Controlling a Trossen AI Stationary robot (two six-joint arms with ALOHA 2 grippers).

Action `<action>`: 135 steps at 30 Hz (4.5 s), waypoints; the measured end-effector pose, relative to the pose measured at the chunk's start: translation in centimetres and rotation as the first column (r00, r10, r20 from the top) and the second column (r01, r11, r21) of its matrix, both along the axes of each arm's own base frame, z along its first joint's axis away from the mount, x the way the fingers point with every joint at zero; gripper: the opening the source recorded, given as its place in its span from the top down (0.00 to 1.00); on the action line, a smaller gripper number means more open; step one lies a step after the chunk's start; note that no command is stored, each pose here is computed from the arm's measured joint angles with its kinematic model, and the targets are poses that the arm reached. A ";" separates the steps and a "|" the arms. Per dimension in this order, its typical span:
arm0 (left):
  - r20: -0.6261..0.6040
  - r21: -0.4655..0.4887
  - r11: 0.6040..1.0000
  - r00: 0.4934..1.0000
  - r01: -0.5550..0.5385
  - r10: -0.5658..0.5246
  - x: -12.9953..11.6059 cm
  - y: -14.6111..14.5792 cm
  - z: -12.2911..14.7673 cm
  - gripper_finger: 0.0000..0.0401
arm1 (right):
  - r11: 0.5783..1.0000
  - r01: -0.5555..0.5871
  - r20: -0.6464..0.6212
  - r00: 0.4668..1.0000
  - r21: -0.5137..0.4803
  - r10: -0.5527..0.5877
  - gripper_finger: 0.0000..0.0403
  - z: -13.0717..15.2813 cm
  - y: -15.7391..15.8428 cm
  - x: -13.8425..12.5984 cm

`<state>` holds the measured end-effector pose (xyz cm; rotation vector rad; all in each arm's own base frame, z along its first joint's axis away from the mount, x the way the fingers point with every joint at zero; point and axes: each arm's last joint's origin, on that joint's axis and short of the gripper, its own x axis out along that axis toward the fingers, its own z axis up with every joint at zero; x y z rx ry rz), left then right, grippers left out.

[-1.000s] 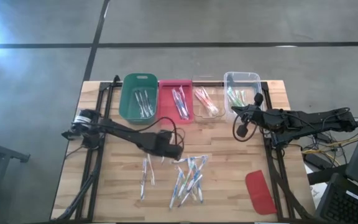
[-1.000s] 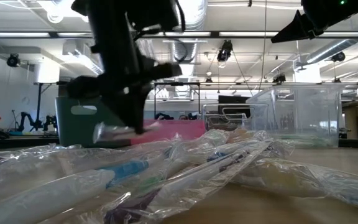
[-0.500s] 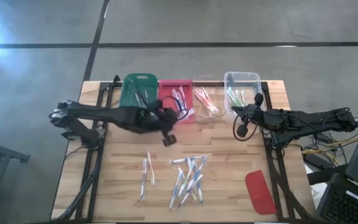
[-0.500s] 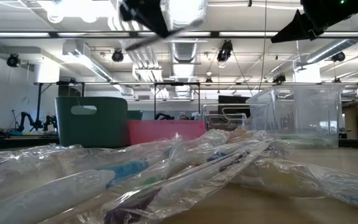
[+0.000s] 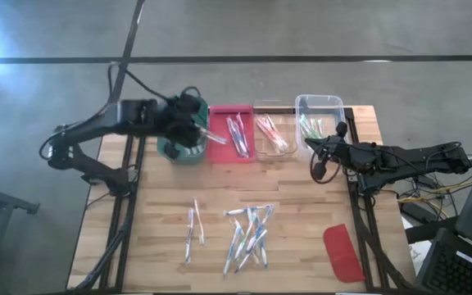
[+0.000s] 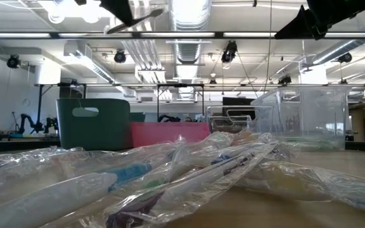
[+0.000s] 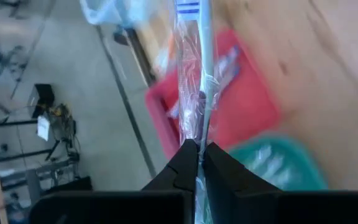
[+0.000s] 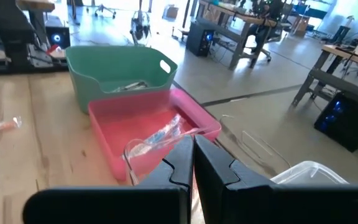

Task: Pick & Place Toothbrushes
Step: Put the violet toothbrush into the green bin, then put the green toothbrush into the white bin

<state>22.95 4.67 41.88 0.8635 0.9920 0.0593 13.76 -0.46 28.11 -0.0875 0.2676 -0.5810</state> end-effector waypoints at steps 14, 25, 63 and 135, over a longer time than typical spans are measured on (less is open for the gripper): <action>-0.340 0.023 0.992 0.934 0.123 -0.108 -3.8 9.5 -2.0 0.96 | 1.000 0.001 0.151 0.989 0.018 -0.003 0.98 1.3 0.0 0.3; -0.534 0.074 0.979 0.837 0.189 -0.121 -3.3 11.6 -3.9 0.96 | 1.000 0.002 0.116 0.993 -0.011 -0.001 0.98 1.0 0.1 1.2; -0.785 -0.189 0.942 0.533 0.278 -0.315 0.7 15.4 -18.3 0.92 | 0.999 -0.008 0.028 1.000 -0.040 0.009 0.98 -0.4 0.1 1.8; 0.158 -0.684 0.626 0.761 -0.375 0.628 1.6 -1.4 -6.4 0.74 | 0.987 -0.039 0.070 0.996 -0.155 0.050 0.98 0.7 0.2 2.0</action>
